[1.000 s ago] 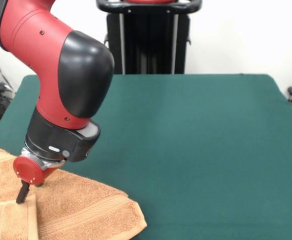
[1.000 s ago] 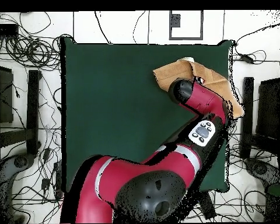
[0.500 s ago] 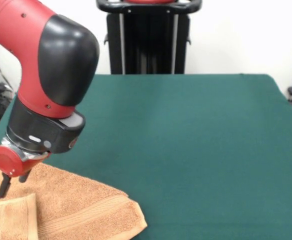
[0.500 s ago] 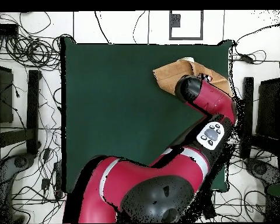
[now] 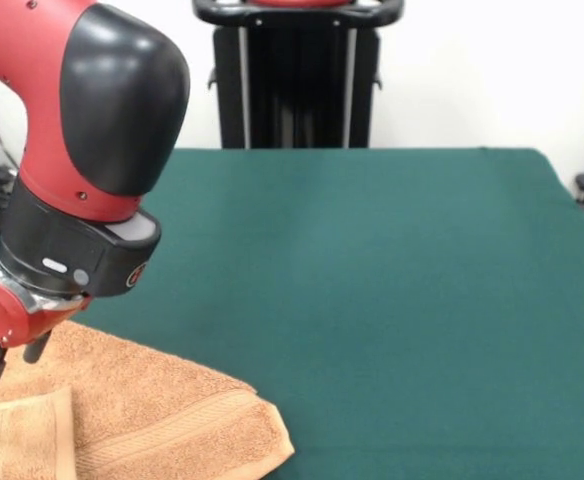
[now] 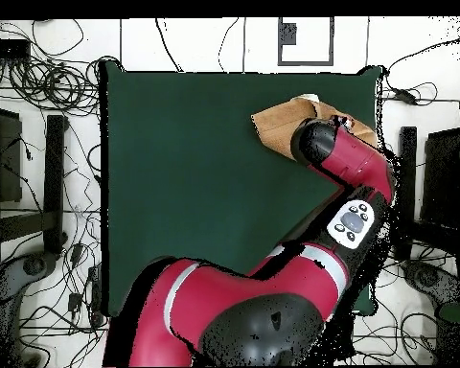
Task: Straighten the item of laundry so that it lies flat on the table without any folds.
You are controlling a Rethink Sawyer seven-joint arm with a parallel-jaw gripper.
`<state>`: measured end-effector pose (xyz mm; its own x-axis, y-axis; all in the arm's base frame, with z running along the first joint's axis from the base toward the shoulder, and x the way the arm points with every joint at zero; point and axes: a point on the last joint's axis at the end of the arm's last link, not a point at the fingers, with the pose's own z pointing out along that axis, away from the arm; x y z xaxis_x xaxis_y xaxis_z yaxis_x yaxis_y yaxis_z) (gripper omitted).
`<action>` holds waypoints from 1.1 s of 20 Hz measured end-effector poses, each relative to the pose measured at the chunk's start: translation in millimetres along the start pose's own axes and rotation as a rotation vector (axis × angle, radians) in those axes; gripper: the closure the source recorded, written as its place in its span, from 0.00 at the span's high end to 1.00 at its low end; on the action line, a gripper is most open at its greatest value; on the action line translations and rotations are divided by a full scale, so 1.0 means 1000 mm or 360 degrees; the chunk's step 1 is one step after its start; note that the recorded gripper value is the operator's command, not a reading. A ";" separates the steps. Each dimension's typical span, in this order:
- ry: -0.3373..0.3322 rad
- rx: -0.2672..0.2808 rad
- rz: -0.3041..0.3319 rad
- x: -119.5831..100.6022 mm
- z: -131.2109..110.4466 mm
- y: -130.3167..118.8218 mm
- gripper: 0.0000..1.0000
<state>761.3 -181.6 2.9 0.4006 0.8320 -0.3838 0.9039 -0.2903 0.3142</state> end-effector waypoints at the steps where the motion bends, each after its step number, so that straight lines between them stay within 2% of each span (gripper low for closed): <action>1: 0.0003 -0.0006 -0.0004 0.002 -0.001 0.001 1.00; 8: 0.0010 -0.0038 -0.0036 0.015 -0.009 0.011 1.00; 14: 0.0032 -0.0049 -0.0063 0.035 -0.010 0.012 1.00; 22: 0.0048 -0.0055 -0.0049 0.041 -0.013 0.013 1.00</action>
<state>787.8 -145.3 2.2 0.3675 0.8542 -0.3678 0.9098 -0.2481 0.3328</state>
